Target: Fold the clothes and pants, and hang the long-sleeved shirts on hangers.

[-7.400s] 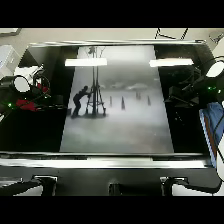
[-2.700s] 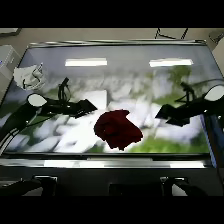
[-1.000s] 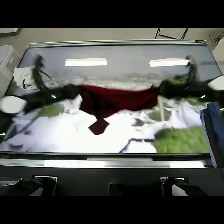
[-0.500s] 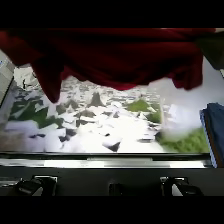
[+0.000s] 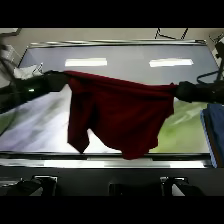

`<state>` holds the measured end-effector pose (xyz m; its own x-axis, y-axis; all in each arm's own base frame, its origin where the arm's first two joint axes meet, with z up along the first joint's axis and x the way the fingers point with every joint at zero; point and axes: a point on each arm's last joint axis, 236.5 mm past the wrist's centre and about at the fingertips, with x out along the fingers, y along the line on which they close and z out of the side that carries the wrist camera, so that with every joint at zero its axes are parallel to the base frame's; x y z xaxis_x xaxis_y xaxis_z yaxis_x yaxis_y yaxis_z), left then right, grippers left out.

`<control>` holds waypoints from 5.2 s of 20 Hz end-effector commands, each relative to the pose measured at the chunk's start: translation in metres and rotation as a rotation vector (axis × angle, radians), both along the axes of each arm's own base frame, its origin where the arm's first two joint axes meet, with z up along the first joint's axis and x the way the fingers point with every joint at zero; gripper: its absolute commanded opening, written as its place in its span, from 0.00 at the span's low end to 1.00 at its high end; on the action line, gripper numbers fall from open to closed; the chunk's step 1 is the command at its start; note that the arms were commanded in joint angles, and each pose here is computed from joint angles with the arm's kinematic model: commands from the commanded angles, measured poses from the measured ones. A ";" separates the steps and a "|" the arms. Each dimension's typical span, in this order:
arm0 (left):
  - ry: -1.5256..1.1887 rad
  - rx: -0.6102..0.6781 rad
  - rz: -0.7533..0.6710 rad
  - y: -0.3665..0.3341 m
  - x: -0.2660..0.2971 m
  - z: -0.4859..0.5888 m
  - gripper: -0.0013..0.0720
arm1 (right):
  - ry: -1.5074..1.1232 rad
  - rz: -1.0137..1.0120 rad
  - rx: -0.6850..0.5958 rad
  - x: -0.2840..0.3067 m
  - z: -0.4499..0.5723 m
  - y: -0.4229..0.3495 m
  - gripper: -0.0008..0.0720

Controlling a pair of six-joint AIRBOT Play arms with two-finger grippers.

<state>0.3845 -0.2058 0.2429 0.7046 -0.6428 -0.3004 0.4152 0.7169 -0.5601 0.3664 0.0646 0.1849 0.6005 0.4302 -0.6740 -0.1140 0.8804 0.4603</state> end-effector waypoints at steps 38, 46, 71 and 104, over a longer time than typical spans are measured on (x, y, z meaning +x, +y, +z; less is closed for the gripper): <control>0.913 0.056 -0.087 0.024 -0.018 -0.312 0.04 | 0.816 -0.060 0.382 -0.129 -0.287 0.088 0.68; 0.015 0.064 -0.003 0.045 0.053 0.011 0.04 | 0.183 0.142 -0.170 0.011 -0.096 0.019 0.08; -0.313 0.306 0.285 0.134 0.058 0.103 0.04 | 0.153 -0.064 -0.065 0.042 -0.036 0.013 0.08; 1.122 -0.194 0.092 0.111 -0.094 -0.346 0.65 | 0.819 -0.313 0.090 -0.035 -0.202 -0.187 0.78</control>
<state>0.2804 -0.0887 -0.0959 0.0800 -0.7059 -0.7038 -0.4219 0.6157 -0.6655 0.3337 -0.1192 -0.0146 0.0424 0.4040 -0.9138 0.5217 0.7711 0.3651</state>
